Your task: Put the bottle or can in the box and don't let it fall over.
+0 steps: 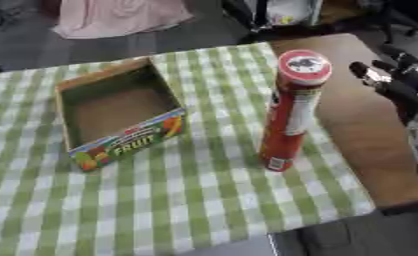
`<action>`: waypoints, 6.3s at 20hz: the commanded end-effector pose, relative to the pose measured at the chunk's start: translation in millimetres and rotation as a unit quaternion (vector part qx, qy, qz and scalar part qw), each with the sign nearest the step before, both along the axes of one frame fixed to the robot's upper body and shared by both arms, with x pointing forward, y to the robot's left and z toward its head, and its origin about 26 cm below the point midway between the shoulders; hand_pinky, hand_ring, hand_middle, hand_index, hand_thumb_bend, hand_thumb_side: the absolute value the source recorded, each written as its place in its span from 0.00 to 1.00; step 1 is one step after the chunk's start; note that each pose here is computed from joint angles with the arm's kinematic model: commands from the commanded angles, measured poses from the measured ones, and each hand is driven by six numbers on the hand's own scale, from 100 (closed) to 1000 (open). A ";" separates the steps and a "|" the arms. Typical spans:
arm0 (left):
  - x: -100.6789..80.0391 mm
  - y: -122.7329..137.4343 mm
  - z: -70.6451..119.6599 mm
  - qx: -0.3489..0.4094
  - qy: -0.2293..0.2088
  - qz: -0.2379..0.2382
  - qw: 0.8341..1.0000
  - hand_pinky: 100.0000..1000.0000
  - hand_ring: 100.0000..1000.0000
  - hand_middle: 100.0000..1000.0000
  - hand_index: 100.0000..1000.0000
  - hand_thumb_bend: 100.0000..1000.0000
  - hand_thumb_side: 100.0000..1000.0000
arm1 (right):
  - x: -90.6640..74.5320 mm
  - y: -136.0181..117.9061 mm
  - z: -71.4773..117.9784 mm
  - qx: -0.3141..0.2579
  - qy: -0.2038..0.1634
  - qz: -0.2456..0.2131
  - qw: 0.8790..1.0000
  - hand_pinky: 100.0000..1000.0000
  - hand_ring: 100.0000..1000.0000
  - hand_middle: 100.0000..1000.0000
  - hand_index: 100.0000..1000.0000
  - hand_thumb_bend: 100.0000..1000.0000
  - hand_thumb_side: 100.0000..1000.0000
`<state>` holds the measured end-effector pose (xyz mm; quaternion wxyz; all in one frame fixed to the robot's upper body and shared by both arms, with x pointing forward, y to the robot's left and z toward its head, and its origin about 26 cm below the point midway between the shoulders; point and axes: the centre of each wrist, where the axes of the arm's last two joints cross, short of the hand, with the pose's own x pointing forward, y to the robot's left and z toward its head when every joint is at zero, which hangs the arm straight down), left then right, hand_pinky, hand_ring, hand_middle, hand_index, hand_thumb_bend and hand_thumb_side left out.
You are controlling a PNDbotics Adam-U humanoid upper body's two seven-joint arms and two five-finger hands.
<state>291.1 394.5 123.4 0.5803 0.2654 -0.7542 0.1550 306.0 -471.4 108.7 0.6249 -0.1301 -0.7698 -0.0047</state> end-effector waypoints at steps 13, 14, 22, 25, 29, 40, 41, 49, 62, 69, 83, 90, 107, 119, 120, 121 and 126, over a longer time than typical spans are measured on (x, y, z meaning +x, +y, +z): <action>-1.0 7.8 11.4 0.023 -0.007 0.005 1.000 0.72 0.76 0.70 0.79 0.71 0.58 | -11.3 -10.6 10.5 -0.029 -0.003 0.083 0.996 0.70 0.97 1.00 0.89 0.68 0.19; -1.1 7.7 11.2 0.023 -0.006 0.005 1.000 0.72 0.76 0.70 0.79 0.71 0.58 | -12.2 -10.8 9.1 -0.028 -0.001 0.088 0.996 0.70 0.97 1.00 0.89 0.68 0.19; -1.1 7.8 11.1 0.023 -0.006 0.005 1.000 0.72 0.76 0.71 0.79 0.71 0.58 | -16.0 -9.3 2.2 -0.028 0.000 0.130 0.991 0.71 0.99 1.00 0.91 0.69 0.17; -1.1 7.6 10.5 0.022 -0.005 0.004 1.000 0.72 0.76 0.71 0.79 0.71 0.58 | -16.7 -6.7 0.4 -0.030 0.002 0.144 0.989 0.71 0.99 1.00 0.91 0.70 0.16; -0.9 7.3 10.4 0.022 -0.005 0.003 1.000 0.72 0.76 0.71 0.79 0.71 0.58 | -17.5 -3.3 -1.8 -0.031 0.004 0.157 0.987 0.71 0.99 1.00 0.91 0.70 0.16; -0.7 6.5 9.7 0.020 -0.005 0.001 1.000 0.72 0.76 0.71 0.79 0.71 0.58 | -16.2 7.6 -4.7 -0.035 0.013 0.180 0.983 0.71 0.99 1.00 0.91 0.70 0.16; -0.7 6.4 9.7 0.020 -0.005 0.001 1.000 0.72 0.76 0.71 0.79 0.71 0.58 | -15.9 8.7 -4.7 -0.035 0.014 0.182 0.983 0.71 0.99 1.00 0.91 0.70 0.16; -0.6 5.6 8.8 0.018 -0.004 -0.001 1.000 0.72 0.76 0.71 0.79 0.71 0.58 | -12.5 17.8 -4.7 -0.037 0.017 0.200 0.979 0.72 1.00 1.00 0.91 0.70 0.15; -0.1 4.4 7.8 0.015 -0.003 -0.004 1.000 0.72 0.76 0.71 0.79 0.71 0.58 | -6.4 30.3 -6.3 -0.028 0.017 0.218 0.975 0.72 1.00 1.00 0.92 0.72 0.15; 0.1 4.1 7.4 0.014 -0.003 -0.004 1.000 0.72 0.76 0.71 0.79 0.71 0.58 | -5.2 32.9 -6.0 -0.027 0.015 0.238 0.971 0.73 1.00 1.00 0.92 0.72 0.18; 0.6 3.1 6.9 0.012 -0.003 -0.007 1.000 0.72 0.77 0.71 0.79 0.70 0.58 | -0.9 40.3 -5.5 -0.024 0.014 0.254 0.967 0.73 1.00 1.00 0.92 0.71 0.22; 0.4 3.0 6.5 0.011 -0.002 -0.007 1.000 0.72 0.77 0.71 0.79 0.70 0.58 | 0.7 42.9 -5.0 -0.023 0.013 0.255 0.967 0.73 1.00 1.00 0.92 0.72 0.21; -0.2 2.6 4.2 0.007 0.000 -0.007 1.000 0.72 0.76 0.71 0.79 0.69 0.58 | 6.0 55.0 -6.4 -0.016 0.012 0.272 0.962 0.73 1.00 1.00 0.92 0.71 0.23; -0.1 2.5 3.8 0.006 0.001 -0.008 1.000 0.73 0.76 0.71 0.79 0.69 0.58 | 7.7 61.8 -8.9 0.001 0.004 0.298 0.955 0.73 1.00 1.00 0.90 0.72 0.20; -0.1 2.5 3.7 0.006 0.001 -0.008 1.000 0.73 0.76 0.71 0.79 0.69 0.58 | 7.7 62.1 -9.1 0.002 0.003 0.301 0.953 0.73 0.98 1.00 0.90 0.73 0.18; -0.1 2.6 3.7 0.006 0.001 -0.008 1.000 0.73 0.76 0.71 0.79 0.69 0.58 | 7.7 62.4 -9.1 0.003 0.001 0.305 0.952 0.72 0.98 1.00 0.90 0.73 0.18; 0.1 2.4 3.6 0.005 0.001 -0.009 1.000 0.73 0.76 0.71 0.79 0.69 0.58 | 8.3 64.7 -9.8 0.008 -0.002 0.321 0.947 0.72 0.98 1.00 0.90 0.76 0.18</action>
